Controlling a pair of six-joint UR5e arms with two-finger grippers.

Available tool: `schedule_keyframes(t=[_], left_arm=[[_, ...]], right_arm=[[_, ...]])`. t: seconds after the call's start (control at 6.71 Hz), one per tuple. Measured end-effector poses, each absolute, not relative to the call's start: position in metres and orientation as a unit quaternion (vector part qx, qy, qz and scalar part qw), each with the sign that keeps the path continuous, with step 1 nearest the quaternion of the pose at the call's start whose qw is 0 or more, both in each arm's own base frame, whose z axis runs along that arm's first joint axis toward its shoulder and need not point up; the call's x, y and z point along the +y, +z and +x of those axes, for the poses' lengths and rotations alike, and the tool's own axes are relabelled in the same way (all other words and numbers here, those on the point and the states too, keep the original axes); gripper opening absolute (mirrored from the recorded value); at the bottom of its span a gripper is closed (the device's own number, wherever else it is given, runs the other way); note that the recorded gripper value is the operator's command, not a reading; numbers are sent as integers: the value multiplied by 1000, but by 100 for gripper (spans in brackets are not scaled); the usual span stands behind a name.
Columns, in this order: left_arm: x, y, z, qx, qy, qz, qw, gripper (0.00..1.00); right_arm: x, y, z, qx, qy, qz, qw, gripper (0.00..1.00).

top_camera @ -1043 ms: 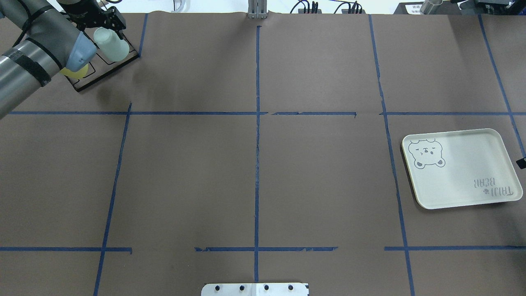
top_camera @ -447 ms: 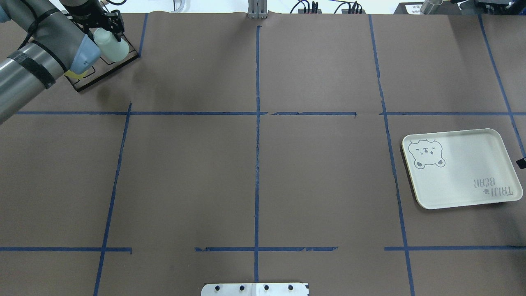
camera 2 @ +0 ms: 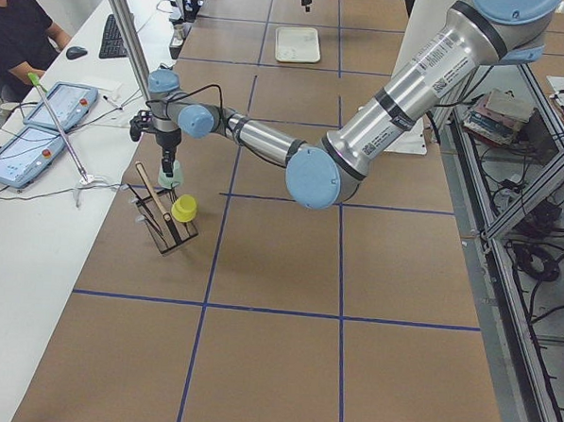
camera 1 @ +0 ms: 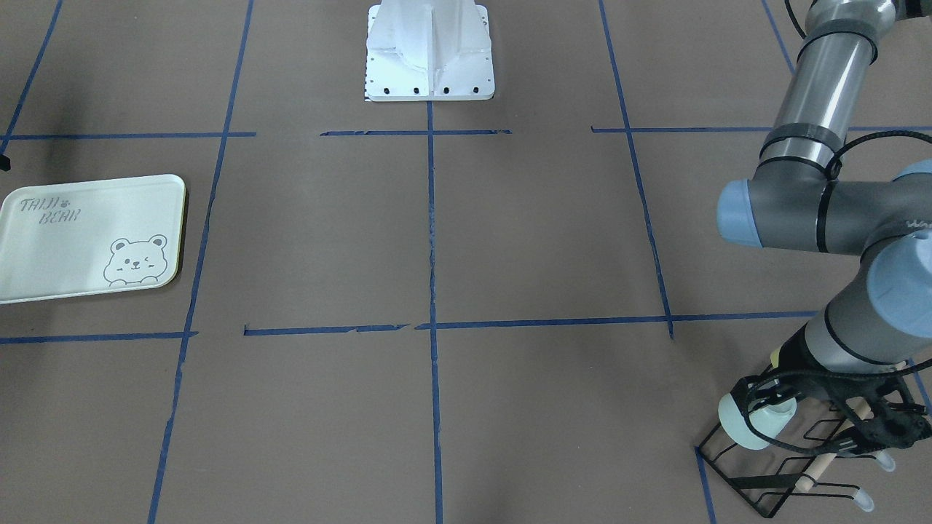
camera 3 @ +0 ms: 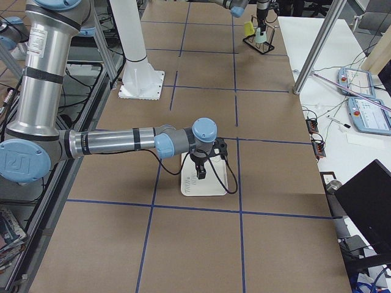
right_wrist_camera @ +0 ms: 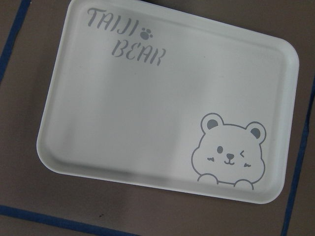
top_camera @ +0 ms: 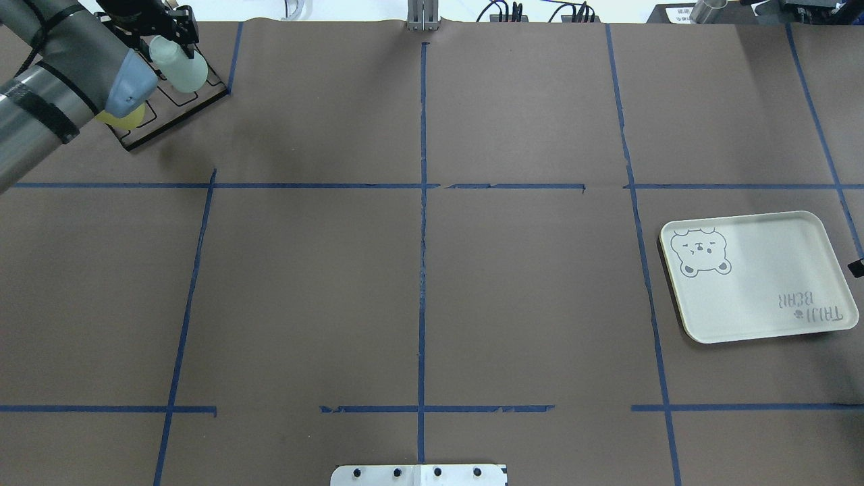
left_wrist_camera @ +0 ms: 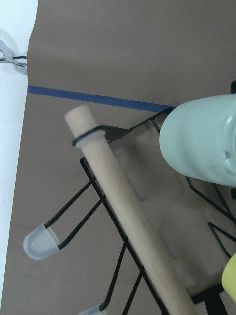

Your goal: Left arm grabs green cup and hands to right arm on tray

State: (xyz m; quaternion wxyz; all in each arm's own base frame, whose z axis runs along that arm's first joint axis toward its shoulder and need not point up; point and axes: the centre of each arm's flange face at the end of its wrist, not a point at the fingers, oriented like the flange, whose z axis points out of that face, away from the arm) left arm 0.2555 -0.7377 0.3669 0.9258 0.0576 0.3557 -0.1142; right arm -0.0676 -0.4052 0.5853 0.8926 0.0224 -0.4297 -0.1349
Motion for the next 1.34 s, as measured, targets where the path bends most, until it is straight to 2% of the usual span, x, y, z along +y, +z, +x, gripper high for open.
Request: schedule_keyframes(t=[0.3,0.74,1.04,1.34], left_arm=[[-678,314,213,356,-121,63,925,0],[-605,230,199,386,-169,56,905,0],[-535,181,266,442,-198,16,875,3],[-467,140,333,535,-207,-29,818,3]], right_arm=[[-418,575,-77,-430,-138,28,892,100],[-475,472,-185,-430,-89,39,898,100],[-459,401,-274,-475,-46,85,875,100],[-425,322,-307,-587,36,95,803,100]])
